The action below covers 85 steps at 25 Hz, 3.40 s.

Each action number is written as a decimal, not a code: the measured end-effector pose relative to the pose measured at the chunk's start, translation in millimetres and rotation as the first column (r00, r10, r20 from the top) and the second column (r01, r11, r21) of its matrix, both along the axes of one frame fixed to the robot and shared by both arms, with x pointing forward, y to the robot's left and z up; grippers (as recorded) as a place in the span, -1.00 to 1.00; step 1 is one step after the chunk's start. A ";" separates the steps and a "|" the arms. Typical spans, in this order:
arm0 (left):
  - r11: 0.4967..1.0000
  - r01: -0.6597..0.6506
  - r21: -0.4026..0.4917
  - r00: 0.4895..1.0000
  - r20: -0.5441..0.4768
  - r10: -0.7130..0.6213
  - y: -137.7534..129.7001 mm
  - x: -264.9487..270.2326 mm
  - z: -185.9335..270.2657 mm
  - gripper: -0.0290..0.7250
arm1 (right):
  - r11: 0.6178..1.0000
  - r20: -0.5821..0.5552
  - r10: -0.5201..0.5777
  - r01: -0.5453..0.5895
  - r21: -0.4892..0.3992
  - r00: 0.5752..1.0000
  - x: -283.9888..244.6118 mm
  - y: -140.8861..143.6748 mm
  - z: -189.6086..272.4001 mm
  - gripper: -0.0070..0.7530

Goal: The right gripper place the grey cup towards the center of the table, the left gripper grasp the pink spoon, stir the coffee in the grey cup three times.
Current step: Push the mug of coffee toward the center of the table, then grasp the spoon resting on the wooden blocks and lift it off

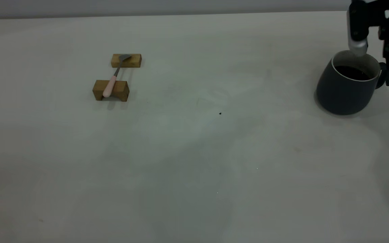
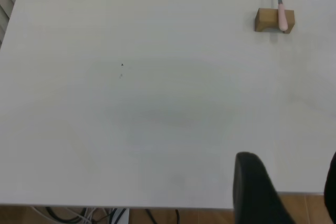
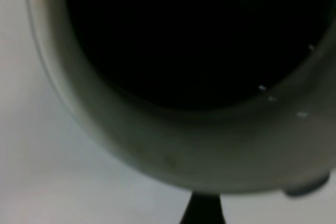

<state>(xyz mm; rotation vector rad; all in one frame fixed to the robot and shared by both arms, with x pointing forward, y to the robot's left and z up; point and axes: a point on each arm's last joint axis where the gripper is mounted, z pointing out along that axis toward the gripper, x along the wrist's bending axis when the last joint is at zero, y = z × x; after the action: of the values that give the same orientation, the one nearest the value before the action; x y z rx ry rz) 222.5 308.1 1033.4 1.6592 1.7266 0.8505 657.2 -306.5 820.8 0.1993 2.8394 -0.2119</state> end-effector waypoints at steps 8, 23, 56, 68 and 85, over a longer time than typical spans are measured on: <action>1.000 0.000 0.000 1.000 0.000 0.000 0.0 0.0 0.0 0.14 | 0.995 -0.039 0.102 -0.102 0.018 0.994 -2.3 14.1 -3.9 0.73; 1.000 0.000 0.000 1.000 0.000 0.000 0.0 0.0 0.0 0.14 | 0.983 -0.088 0.043 -0.026 0.180 0.995 -15.2 87.1 -5.7 -0.34; 1.000 0.000 0.000 1.000 0.000 0.000 0.0 0.0 0.0 0.14 | 0.778 -0.131 -0.301 0.322 0.540 0.945 -38.6 203.7 21.2 0.88; 1.000 0.000 0.000 1.000 -0.001 0.000 0.0 -0.1 -0.1 0.14 | 0.669 -0.261 -0.532 0.589 0.453 0.805 -100.8 169.4 203.0 0.92; 1.000 0.000 0.000 1.000 -0.002 0.000 0.0 -0.1 -0.1 0.14 | 0.494 -0.150 -0.696 0.620 0.609 0.702 -324.7 53.9 278.8 0.88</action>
<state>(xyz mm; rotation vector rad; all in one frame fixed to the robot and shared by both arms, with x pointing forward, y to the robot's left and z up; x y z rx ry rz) 222.4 308.1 1033.2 1.6605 1.7280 0.8491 332.6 -252.6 1099.6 1.4136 2.4359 0.6058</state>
